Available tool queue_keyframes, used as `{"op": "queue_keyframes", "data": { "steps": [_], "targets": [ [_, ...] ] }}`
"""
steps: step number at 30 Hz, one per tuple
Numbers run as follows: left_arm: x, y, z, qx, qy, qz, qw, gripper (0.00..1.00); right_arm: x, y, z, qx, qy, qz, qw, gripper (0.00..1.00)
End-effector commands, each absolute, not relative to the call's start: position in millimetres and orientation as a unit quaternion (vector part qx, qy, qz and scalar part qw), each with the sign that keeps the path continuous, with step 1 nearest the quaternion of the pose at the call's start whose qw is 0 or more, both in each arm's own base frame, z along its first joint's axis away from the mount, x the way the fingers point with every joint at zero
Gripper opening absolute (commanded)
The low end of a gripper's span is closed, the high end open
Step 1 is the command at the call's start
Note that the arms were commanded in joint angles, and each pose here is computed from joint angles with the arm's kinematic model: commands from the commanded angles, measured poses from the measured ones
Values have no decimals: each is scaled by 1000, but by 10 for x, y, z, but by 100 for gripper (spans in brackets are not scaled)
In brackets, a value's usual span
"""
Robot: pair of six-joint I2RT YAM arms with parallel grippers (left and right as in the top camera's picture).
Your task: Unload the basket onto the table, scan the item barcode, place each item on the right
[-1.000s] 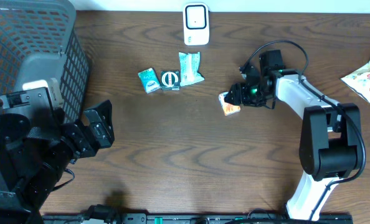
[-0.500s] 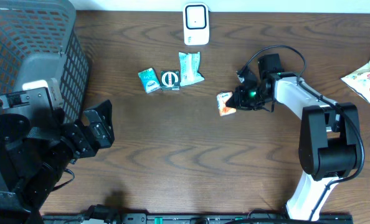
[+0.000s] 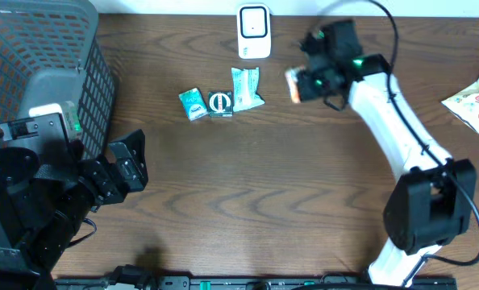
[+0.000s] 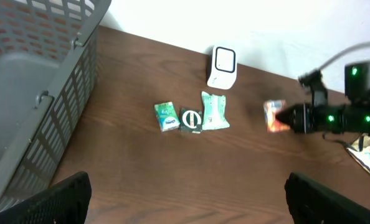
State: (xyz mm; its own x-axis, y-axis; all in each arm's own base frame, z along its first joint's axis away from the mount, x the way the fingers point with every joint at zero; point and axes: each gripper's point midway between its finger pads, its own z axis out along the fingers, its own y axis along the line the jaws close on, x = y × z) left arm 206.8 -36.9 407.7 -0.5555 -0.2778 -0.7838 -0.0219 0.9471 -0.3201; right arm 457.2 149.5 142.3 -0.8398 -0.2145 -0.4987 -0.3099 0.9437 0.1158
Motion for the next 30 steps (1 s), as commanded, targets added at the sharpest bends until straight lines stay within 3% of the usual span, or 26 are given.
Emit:
{"op": "queue_keyframes", "data": {
  "steps": [1,7,11,18,22,30],
  "targets": [
    [2064,-337,4096,-95,869,-134,467,98,4801,1523,1890,-208,918,-55,333,1],
    [2064,-337,4096,-95,869,-134,467,98,5199,1974,2476,-241,849,-68,465,1],
    [2064,-337,4096,-95,869,-134,467,98,5509,2096,2575,-234,839,-59,487,1],
    [2064,-337,4096,-95,869,-134,467,98,6078,2337,2488,-281,821,-87,490,1],
    [2064,-337,4096,-95,869,-134,467,98,6416,2201,2381,-284,794,-193,502,1],
    [2064,-337,4096,-95,869,-134,467,98,6554,2375,1922,-348,765,-252,481,1]
  ]
}}
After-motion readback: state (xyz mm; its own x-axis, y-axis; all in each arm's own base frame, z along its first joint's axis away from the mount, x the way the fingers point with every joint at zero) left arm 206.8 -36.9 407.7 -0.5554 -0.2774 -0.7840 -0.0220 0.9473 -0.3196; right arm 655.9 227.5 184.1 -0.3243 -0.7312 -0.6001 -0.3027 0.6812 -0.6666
